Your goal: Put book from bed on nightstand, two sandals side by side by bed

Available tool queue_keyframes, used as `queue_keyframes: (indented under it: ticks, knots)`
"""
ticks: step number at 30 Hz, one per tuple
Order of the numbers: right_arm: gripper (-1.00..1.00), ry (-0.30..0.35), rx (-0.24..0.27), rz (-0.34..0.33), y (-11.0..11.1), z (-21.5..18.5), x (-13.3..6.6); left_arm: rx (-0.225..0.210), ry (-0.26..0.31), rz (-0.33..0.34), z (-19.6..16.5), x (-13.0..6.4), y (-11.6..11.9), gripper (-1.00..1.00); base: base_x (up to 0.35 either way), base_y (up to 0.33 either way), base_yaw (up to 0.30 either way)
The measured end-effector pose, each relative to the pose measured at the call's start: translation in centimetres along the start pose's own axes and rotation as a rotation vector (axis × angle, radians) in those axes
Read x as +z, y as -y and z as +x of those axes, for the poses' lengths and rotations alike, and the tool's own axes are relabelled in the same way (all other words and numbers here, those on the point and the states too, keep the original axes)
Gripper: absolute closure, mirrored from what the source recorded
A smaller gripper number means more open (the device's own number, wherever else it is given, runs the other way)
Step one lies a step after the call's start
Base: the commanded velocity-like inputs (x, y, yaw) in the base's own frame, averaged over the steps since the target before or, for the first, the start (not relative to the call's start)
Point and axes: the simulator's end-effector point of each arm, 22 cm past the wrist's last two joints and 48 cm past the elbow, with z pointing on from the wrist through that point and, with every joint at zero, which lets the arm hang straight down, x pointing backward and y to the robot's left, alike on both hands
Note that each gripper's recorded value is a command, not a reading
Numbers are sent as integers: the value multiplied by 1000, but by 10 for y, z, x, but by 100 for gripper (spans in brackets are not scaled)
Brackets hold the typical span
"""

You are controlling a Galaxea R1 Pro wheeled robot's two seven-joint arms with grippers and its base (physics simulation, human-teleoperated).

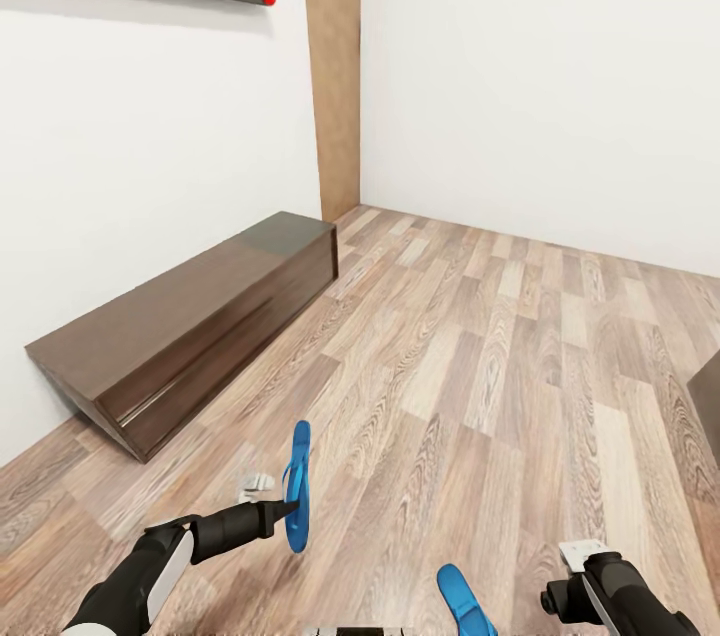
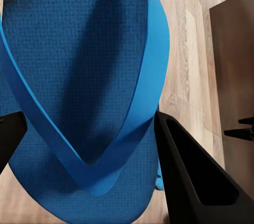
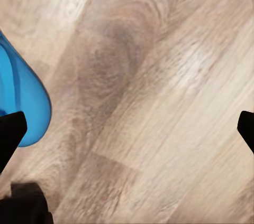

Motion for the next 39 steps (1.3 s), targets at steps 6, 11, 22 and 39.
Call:
queue_keyframes:
  ticks: [6, 11, 22, 39]
  knots:
    - [-100, -25, -4, -1, -1, 8, 8, -19, -15, -5, 9, 4, -8, 100, 0, 0, 0]
    - [-100, -43, -7, -1, -3, 15, 15, -34, -28, -9, 18, 7, -13, 100, 0, 0, 0]
    - [-100, -52, -14, -1, -4, 15, 24, -68, -56, -18, 36, 13, -27, 100, 0, 0, 20]
    - [-100, -117, -24, -4, -9, 38, 45, -120, -99, -32, 65, 22, -46, 100, 0, 0, 16]
